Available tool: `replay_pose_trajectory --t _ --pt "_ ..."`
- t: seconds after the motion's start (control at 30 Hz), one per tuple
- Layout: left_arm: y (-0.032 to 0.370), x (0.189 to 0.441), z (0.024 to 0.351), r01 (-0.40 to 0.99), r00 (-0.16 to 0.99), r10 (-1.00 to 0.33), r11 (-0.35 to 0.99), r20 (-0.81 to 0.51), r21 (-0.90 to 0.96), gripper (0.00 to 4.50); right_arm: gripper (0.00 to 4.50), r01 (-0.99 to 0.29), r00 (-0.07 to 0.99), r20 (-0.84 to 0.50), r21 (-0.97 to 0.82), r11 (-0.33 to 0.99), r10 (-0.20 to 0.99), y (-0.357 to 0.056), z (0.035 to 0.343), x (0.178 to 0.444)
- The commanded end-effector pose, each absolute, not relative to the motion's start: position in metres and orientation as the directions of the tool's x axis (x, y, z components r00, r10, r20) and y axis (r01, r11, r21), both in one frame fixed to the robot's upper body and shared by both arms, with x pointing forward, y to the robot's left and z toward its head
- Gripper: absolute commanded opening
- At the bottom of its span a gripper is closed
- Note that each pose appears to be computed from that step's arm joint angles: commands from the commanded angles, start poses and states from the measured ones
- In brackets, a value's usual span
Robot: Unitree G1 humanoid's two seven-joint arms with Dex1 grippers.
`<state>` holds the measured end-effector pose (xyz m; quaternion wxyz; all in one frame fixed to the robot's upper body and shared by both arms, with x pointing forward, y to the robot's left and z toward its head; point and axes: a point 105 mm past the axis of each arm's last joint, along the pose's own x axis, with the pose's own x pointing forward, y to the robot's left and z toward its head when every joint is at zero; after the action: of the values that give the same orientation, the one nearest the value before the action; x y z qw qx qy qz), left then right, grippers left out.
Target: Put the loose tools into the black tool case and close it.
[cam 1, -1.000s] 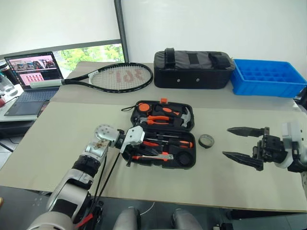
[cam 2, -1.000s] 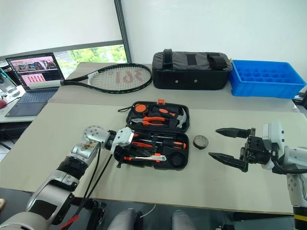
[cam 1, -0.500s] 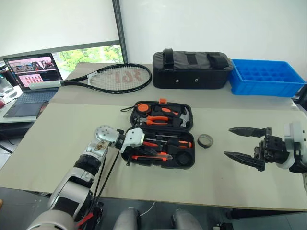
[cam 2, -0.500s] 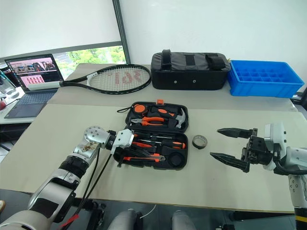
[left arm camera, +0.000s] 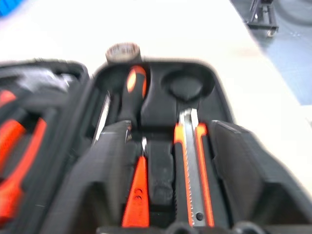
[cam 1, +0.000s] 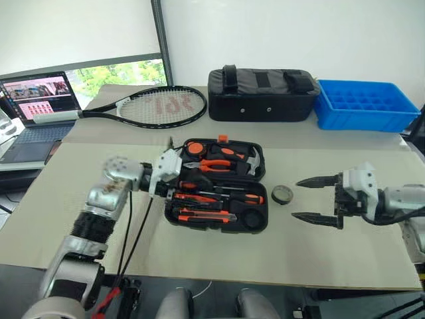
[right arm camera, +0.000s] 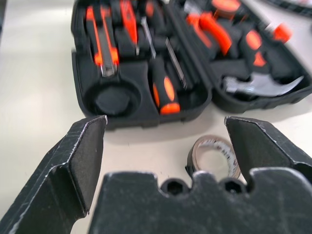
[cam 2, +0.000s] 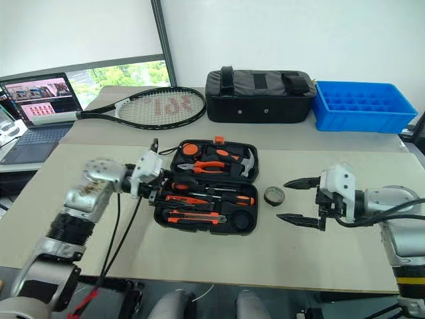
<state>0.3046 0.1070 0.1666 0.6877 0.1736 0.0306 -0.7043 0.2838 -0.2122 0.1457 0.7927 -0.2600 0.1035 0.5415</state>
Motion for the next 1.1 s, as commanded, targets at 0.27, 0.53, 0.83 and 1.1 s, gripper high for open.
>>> replay_pose_trajectory --t 0.27,0.53,0.83,1.1 --pt "0.118 0.28 0.215 0.963 0.048 -0.96 -0.029 -0.276 0.269 4.49 4.24 -0.926 0.338 -0.66 -0.36 0.113 0.671 -0.203 0.125 0.321" --pt "0.117 0.266 0.215 0.967 0.05 -0.955 -0.027 -0.292 0.255 4.5 1.69 -0.93 0.315 -0.698 -0.361 0.063 0.643 -0.194 0.117 0.333" --pt "0.117 0.263 0.213 0.967 0.055 -0.95 -0.026 -0.308 0.253 4.5 0.04 -0.931 0.309 -0.709 -0.36 0.051 0.634 -0.191 0.117 0.339" --pt "0.12 0.266 0.213 0.966 0.084 -0.948 0.001 -0.308 0.26 4.5 0.04 -0.91 0.344 -0.678 -0.411 0.054 0.65 -0.193 0.156 0.339"
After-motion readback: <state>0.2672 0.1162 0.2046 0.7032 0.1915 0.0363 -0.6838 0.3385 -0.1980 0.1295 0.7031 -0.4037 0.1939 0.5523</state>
